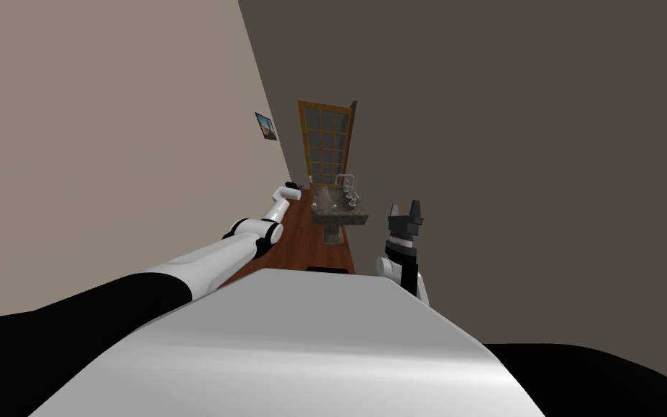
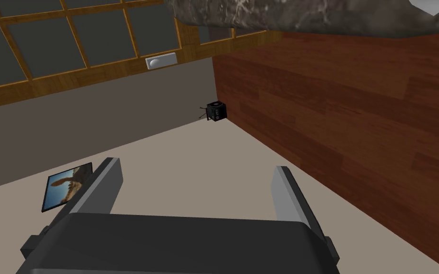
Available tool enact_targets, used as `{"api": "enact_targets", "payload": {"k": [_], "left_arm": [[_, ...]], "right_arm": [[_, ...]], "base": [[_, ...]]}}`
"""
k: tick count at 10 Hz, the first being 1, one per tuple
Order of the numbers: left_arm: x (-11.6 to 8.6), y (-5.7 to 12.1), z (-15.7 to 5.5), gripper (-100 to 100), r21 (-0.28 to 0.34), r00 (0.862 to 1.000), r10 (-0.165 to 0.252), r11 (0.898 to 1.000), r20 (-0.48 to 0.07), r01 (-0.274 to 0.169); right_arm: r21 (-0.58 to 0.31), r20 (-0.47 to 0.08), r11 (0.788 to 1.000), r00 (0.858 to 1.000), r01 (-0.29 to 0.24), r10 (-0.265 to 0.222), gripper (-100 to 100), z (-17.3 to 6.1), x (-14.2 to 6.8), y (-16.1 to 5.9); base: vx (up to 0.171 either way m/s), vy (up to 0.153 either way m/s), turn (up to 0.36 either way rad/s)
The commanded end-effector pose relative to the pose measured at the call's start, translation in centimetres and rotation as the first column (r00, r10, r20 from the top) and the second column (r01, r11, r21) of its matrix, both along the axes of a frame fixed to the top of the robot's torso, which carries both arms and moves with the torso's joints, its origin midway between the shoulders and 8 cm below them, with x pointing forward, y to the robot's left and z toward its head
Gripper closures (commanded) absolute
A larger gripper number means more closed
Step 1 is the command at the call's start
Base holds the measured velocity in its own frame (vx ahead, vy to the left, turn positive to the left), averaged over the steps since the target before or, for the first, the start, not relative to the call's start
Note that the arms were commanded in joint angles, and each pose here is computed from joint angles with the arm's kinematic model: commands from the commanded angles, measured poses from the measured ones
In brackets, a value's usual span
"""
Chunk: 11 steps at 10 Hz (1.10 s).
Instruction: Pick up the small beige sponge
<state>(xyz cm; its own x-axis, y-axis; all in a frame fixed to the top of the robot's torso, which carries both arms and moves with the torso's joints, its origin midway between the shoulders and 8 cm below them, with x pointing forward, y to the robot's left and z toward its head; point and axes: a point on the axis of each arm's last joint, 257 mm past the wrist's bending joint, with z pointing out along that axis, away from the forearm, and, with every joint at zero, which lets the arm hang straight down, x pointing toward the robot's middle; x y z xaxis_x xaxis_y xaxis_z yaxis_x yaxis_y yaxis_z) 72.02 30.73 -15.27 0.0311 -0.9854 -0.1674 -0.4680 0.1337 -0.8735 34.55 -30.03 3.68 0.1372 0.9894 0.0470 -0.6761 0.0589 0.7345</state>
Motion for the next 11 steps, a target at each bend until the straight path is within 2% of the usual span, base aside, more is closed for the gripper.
{"api": "enact_targets", "payload": {"k": [1, 2, 3, 6, 7, 9, 10, 11], "left_arm": [[-0.2, -0.3, -1.2, -100, -0.009, 0.999, 0.004, 1.000, -0.044, -0.004], [0.0, -1.2, -1.0, -100, -0.025, 0.997, -0.002, 1.000, -0.078, 0.000], [-0.3, -1.0, -1.8, -100, -0.026, 0.995, 0.002, 1.000, -0.096, -0.004], [-0.7, -2.6, -2.5, -100, -0.057, 0.983, -0.007, 0.998, -0.184, -0.003], [-0.8, -2.5, -2.8, -100, -0.057, 0.982, -0.006, 0.998, -0.191, -0.005], [-1.3, -4.0, -3.0, -100, -0.083, 0.965, -0.019, 0.997, -0.260, -0.003], [-1.6, -3.9, -3.7, -100, -0.083, 0.961, -0.016, 0.997, -0.275, -0.007], [-1.9, -4.6, -3.7, -100, -0.094, 0.952, -0.024, 0.996, -0.305, -0.005]], "right_arm": [[0.000, 0.000, 1.000, 1.000, 0.000, 0.000, 0, 0.0, 0.0, 0.0], [0.000, 0.000, 1.000, 1.000, 0.000, 0.000, 0, 0.0, 0.0, 0.0], [0.000, 0.000, 1.000, 1.000, 0.000, 0.000, 0, 0.0, 0.0, 0.0], [0.000, 0.000, 1.000, 1.000, 0.000, 0.000, 0, 0.0, 0.0, 0.0], [0.000, 0.000, 1.000, 1.000, 0.000, 0.000, 0, 0.0, 0.0, 0.0], [0.000, 0.000, 1.000, 1.000, 0.000, 0.000, 0, 0.0, 0.0, 0.0], [0.000, 0.000, 1.000, 1.000, 0.000, 0.000, 0, 0.0, 0.0, 0.0], [0.000, 0.000, 1.000, 1.000, 0.000, 0.000, 0, 0.0, 0.0, 0.0]], "base": [[-0.029, -0.051, 0.028], [-0.024, -0.056, 0.043], [-0.021, -0.043, 0.025], [-0.031, -0.039, 0.036], [-0.019, -0.034, 0.023], [-0.017, -0.037, 0.046], [0.002, -0.014, -0.018], [0.000, -0.019, 0.035]]}}
